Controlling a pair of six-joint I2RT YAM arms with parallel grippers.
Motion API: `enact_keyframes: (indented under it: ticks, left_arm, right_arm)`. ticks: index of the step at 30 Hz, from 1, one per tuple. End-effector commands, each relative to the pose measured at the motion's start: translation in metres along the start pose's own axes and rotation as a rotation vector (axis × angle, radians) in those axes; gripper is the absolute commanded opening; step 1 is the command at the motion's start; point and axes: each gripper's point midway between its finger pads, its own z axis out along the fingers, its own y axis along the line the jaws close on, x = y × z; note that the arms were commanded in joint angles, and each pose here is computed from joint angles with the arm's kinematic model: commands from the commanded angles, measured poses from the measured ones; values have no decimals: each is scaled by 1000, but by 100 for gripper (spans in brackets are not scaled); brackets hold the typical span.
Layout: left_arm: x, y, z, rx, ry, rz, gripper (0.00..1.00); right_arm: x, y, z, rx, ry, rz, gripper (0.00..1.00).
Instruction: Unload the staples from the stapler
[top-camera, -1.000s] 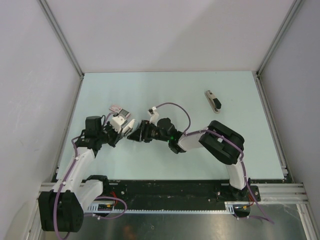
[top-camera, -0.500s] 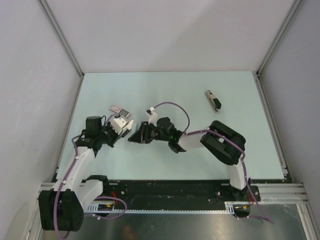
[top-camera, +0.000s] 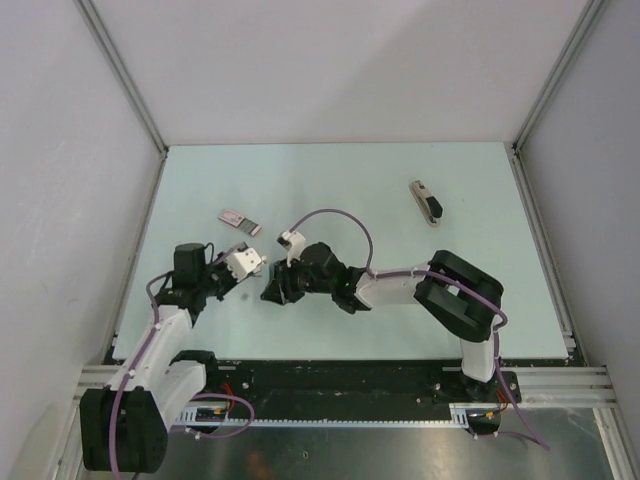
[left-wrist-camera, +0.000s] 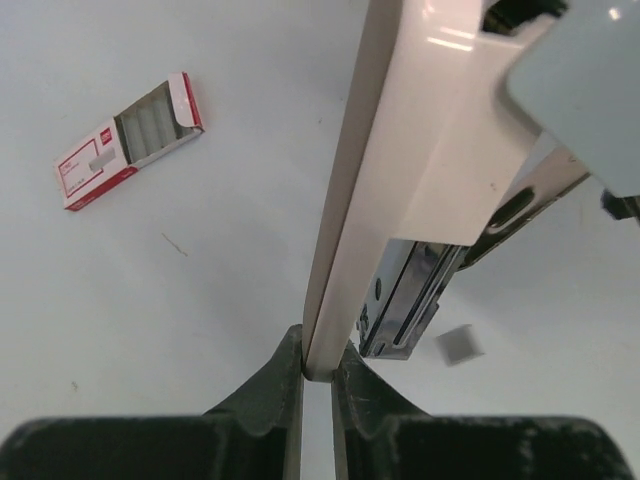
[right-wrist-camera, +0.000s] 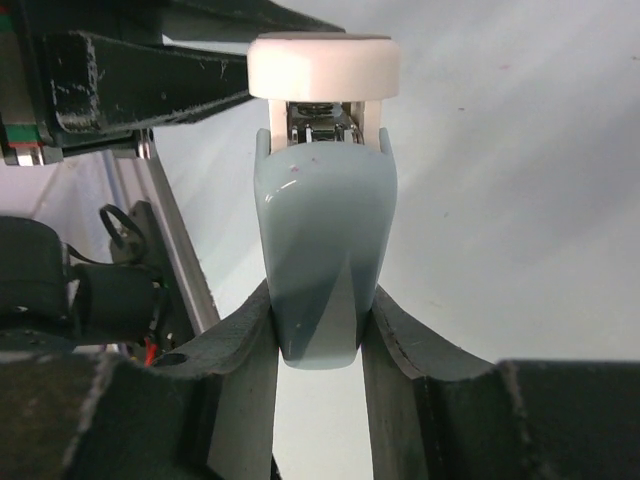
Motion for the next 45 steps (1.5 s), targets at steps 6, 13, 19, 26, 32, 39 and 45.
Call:
enact_keyframes:
  ticks: [6,13,19,26,32,39,45]
  left_arm:
    - [-38,39,-4,-167,-110,246,0]
    - [-61,5,-4,10,-184,72,18]
    - [-87,-34,-18,226,-252,-138,64]
    - [-123,18,-44,120,-301,-342,97]
    - [-137,86,-73,-50,-338,-577,99]
    - [-130,94,-71,-102,-330,-620,99]
    - [-120,97,-69,-147,-309,-639,100]
  right_arm:
    - [10,12,-7,33,43,-155,5]
    - [-32,29,-8,-7,-91,-42,5]
    - [-53,19,-4,36,-105,9,2]
    - [-29,-15,-4,184,32,-7,3]
    - [9,-40,-7,315,252,-52,4]
    - [39,-57,9,497,462,-136,3]
    - [40,-57,28,538,518,-148,41]
